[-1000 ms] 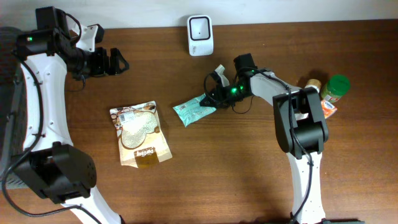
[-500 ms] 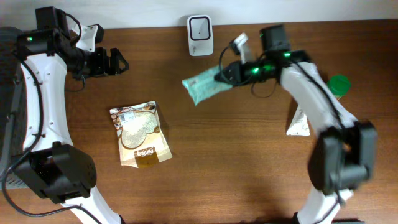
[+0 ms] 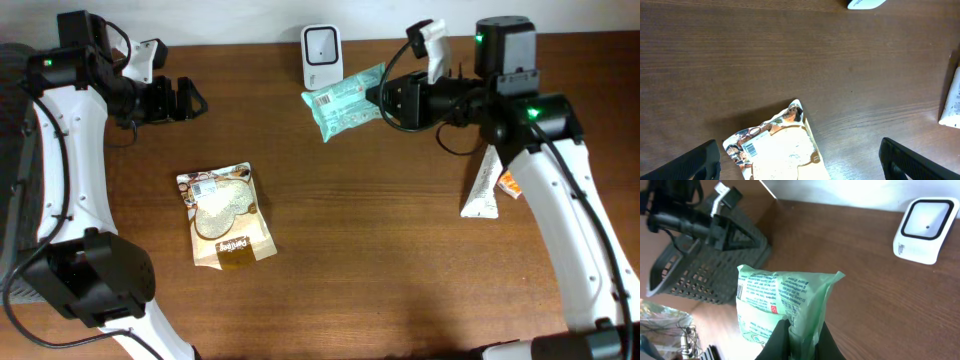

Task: Scan the item barcode
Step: 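Hold the teal packet in front of the scanner window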

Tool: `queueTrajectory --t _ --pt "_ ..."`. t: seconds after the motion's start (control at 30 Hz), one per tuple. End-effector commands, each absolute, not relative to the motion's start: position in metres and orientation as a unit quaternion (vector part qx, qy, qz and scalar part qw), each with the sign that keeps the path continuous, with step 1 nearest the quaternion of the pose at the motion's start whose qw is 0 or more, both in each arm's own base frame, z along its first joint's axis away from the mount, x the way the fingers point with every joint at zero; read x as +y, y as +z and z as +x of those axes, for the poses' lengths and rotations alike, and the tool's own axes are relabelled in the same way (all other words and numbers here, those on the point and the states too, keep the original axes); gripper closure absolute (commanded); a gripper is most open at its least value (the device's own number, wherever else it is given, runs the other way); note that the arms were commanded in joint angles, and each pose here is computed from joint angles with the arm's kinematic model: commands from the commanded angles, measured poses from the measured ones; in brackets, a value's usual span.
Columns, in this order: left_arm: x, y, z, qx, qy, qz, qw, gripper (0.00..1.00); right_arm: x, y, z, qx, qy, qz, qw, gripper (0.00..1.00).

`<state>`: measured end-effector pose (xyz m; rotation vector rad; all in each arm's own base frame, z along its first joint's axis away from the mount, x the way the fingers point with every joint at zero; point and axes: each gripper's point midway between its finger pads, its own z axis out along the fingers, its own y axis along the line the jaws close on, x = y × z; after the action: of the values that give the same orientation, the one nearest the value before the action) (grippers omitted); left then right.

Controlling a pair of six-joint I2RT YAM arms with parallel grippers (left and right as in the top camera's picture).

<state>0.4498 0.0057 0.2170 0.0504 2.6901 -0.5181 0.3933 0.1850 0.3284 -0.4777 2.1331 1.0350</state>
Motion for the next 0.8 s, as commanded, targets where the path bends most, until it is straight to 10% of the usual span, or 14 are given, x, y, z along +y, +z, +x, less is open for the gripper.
queueTrajectory --t 0.0,0.33,0.77 --pt "0.007 0.22 0.451 0.96 -0.187 0.022 0.206 0.01 0.184 0.341 0.389 0.826 0.4 -0.166 0.361 0.96" --pt "0.007 0.22 0.451 0.96 -0.187 0.022 0.205 0.01 0.172 0.338 0.463 0.826 0.063 -0.177 0.532 0.96" --pt "0.007 0.22 0.451 0.96 -0.187 0.022 0.205 0.01 0.213 0.287 0.562 0.64 -0.242 -0.455 0.571 0.96"
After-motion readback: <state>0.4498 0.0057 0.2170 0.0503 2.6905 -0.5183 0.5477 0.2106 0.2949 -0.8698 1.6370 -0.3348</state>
